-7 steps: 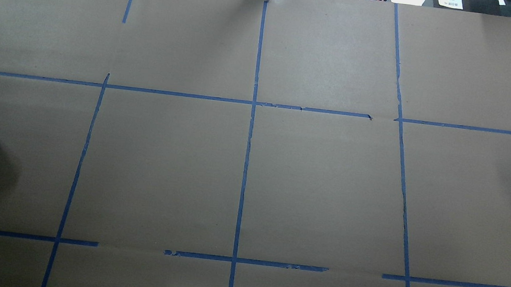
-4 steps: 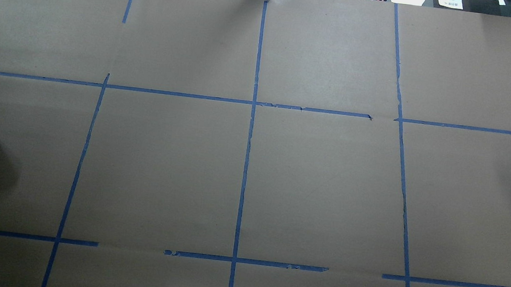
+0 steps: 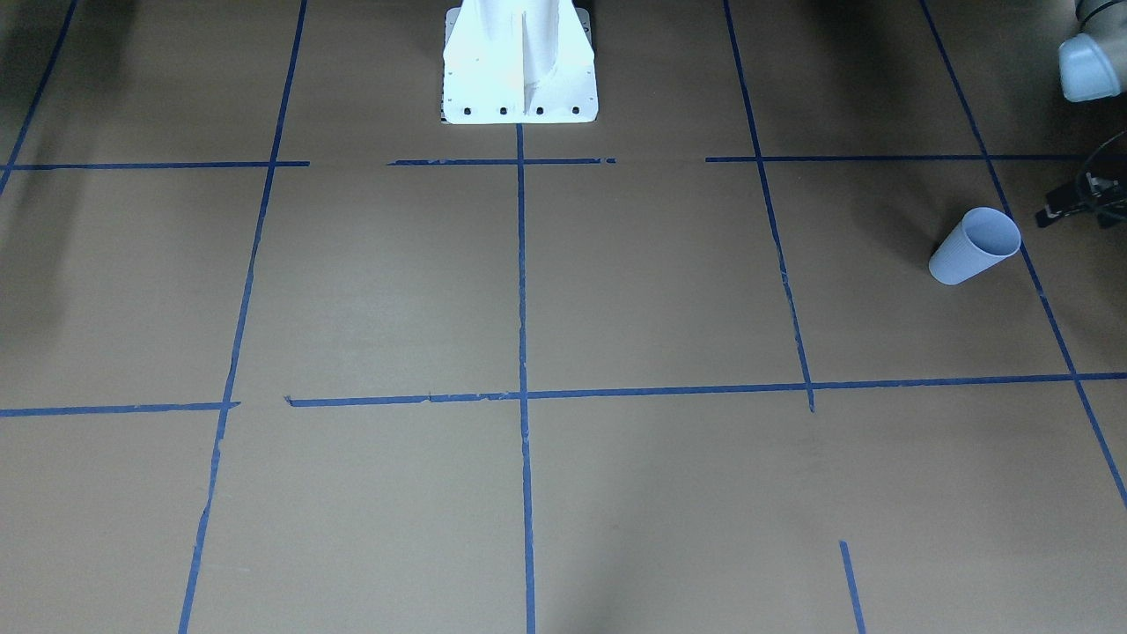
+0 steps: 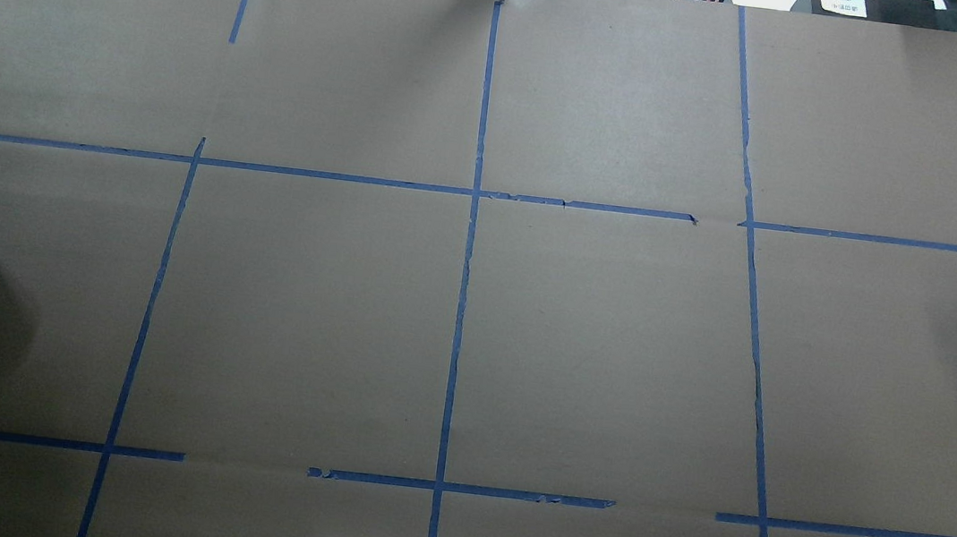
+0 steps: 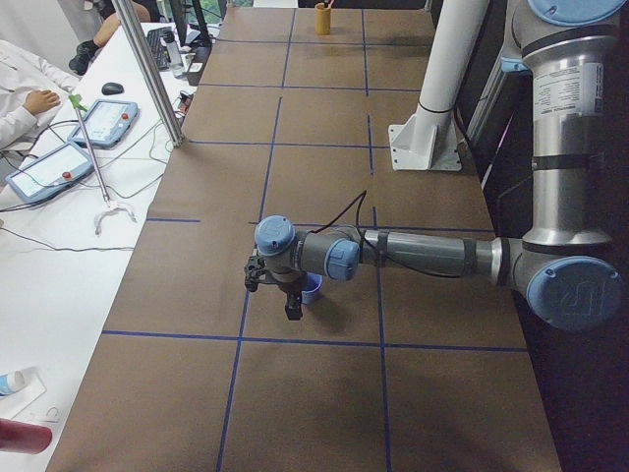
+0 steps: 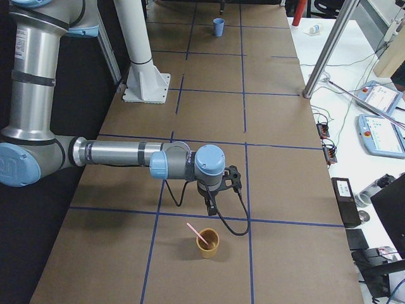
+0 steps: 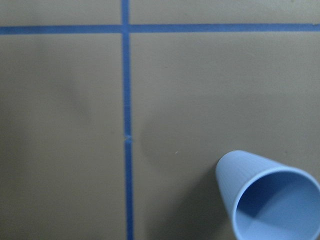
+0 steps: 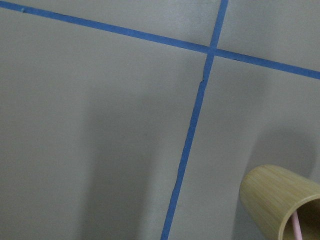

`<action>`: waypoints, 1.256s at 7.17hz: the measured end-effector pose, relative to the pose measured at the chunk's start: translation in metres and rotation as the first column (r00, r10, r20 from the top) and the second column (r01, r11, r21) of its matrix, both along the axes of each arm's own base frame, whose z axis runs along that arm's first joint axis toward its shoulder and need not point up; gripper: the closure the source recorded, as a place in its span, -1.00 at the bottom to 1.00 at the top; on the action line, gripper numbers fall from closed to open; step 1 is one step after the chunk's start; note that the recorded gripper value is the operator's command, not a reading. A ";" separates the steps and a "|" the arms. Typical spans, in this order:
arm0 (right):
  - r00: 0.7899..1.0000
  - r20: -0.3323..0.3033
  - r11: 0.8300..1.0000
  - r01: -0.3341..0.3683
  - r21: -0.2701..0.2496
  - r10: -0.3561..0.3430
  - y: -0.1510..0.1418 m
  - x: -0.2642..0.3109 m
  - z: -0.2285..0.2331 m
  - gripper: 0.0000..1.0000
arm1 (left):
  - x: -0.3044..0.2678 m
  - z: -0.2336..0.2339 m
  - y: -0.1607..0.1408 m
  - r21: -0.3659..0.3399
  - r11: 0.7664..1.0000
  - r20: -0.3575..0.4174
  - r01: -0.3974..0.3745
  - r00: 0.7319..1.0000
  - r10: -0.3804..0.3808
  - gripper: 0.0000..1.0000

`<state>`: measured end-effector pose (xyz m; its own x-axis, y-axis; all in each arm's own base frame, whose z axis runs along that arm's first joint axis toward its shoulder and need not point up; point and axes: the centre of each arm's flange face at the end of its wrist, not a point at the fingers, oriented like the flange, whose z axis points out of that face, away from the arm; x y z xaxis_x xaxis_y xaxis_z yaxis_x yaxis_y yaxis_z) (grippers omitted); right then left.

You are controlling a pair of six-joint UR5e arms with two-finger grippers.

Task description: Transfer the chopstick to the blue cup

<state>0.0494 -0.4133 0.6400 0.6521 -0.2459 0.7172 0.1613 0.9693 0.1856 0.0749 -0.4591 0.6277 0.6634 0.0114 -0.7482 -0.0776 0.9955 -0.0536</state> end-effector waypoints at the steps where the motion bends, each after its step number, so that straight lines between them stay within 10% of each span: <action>1: 1.000 0.010 1.000 0.001 0.000 -0.001 0.001 -0.001 0.001 -0.99 | 0.012 0.000 0.001 0.001 1.000 -0.005 -0.003 1.000 0.003 -0.86; 3: 1.000 0.028 1.000 0.002 0.002 -0.002 0.001 -0.003 -0.001 -0.99 | 0.030 -0.001 0.004 0.002 1.000 -0.008 -0.029 1.000 0.029 0.54; 4: 1.000 0.031 1.000 0.002 0.002 -0.002 0.001 -0.004 -0.001 -0.99 | 0.036 -0.001 0.005 0.000 0.999 -0.008 -0.040 0.999 0.040 0.85; 9: 0.999 0.045 1.000 0.001 0.000 -0.001 0.001 -0.005 -0.001 -0.99 | 0.055 -0.070 -0.008 -0.017 1.000 -0.107 0.009 0.994 -0.011 1.00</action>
